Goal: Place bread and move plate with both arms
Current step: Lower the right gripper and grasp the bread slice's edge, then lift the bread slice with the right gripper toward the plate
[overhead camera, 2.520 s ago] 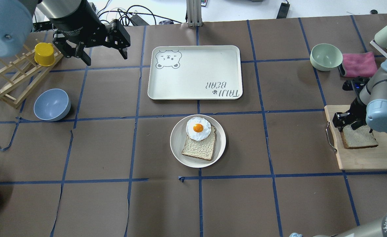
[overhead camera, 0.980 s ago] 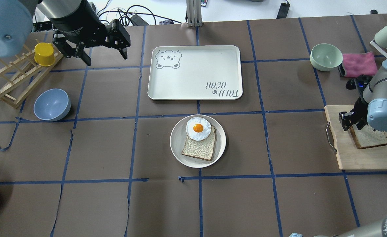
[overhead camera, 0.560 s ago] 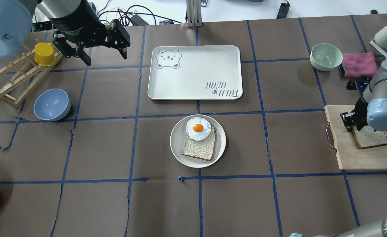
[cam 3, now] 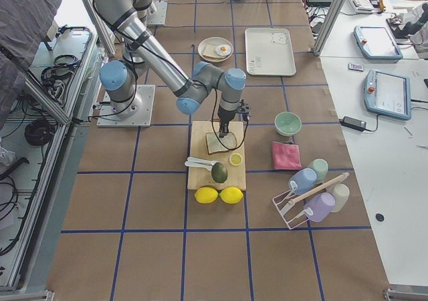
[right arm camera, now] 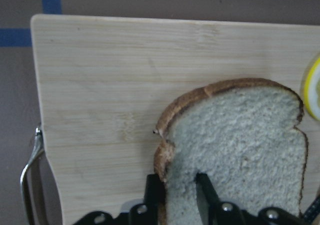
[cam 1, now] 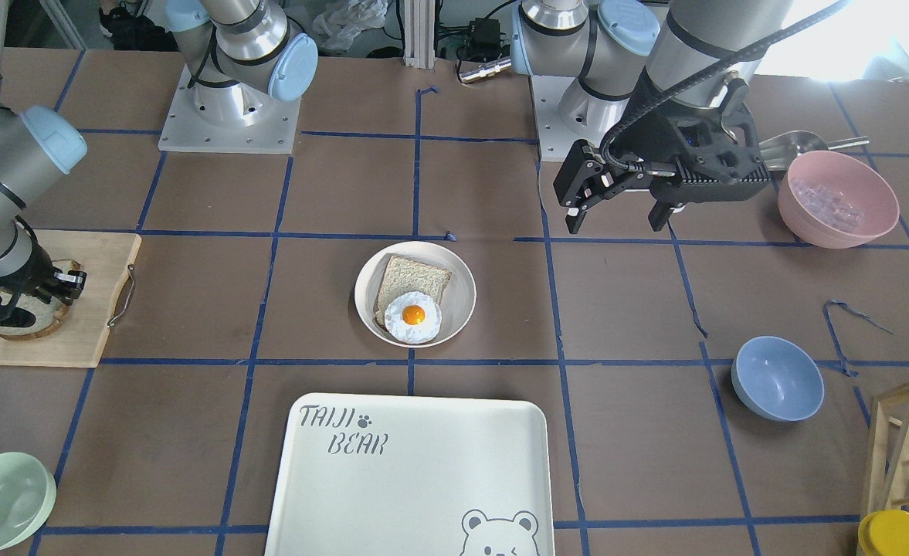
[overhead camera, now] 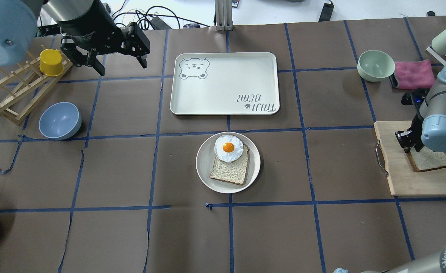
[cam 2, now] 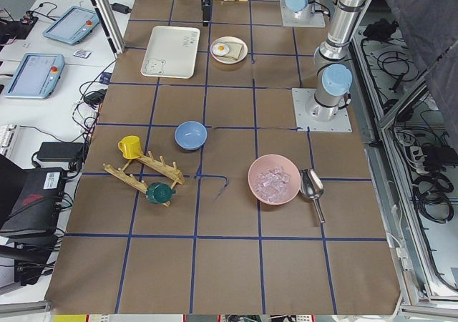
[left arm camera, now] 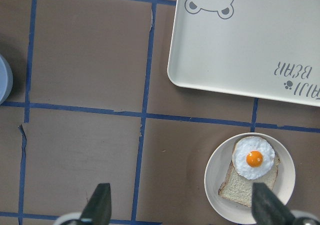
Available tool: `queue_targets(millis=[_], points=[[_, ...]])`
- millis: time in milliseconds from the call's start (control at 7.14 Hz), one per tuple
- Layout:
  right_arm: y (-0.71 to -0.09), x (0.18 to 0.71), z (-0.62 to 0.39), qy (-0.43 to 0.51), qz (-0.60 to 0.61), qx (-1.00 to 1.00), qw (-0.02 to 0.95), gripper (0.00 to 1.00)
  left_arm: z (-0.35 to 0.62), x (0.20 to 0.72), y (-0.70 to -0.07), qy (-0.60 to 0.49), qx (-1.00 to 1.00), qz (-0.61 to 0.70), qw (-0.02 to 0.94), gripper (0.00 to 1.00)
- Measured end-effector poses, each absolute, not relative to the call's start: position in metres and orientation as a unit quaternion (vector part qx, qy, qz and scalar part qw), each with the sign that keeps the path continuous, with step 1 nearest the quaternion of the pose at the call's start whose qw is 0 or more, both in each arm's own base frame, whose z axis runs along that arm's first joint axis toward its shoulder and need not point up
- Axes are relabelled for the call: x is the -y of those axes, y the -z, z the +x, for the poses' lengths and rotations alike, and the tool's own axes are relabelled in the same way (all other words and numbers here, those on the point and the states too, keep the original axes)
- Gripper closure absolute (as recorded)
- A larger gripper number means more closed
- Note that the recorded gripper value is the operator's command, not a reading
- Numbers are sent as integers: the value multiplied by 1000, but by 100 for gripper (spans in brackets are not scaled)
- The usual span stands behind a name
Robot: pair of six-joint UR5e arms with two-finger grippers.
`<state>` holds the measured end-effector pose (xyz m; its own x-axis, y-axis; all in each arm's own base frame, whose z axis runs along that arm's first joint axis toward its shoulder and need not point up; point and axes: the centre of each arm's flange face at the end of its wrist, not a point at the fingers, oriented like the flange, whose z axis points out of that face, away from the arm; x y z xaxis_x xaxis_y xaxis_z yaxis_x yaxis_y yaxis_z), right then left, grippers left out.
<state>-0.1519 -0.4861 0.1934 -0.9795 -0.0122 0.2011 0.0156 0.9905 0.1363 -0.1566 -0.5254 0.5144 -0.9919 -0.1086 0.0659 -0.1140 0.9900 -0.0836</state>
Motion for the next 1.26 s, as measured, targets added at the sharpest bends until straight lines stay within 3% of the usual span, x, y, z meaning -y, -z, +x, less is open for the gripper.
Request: queue_targets(millis=[140,420,560,700,1260], points=[[-194,485,-153,72,-5,991,109,75,-157,525,-514,-44,997,56,31,0],[-194,484,-154,79,-19,988,131,76,-157,525,-514,-44,997,56,31,0],[-192,485,-154,80,-22,987,136,94,-157,525,-514,-44,997,56,31,0],[-188,487,-155,78,-23,987,139,100,-157,525,-514,-44,997,56,31,0],[-191,489,-151,80,-24,983,164,100,-157,525,-514,-44,997,56,31,0]])
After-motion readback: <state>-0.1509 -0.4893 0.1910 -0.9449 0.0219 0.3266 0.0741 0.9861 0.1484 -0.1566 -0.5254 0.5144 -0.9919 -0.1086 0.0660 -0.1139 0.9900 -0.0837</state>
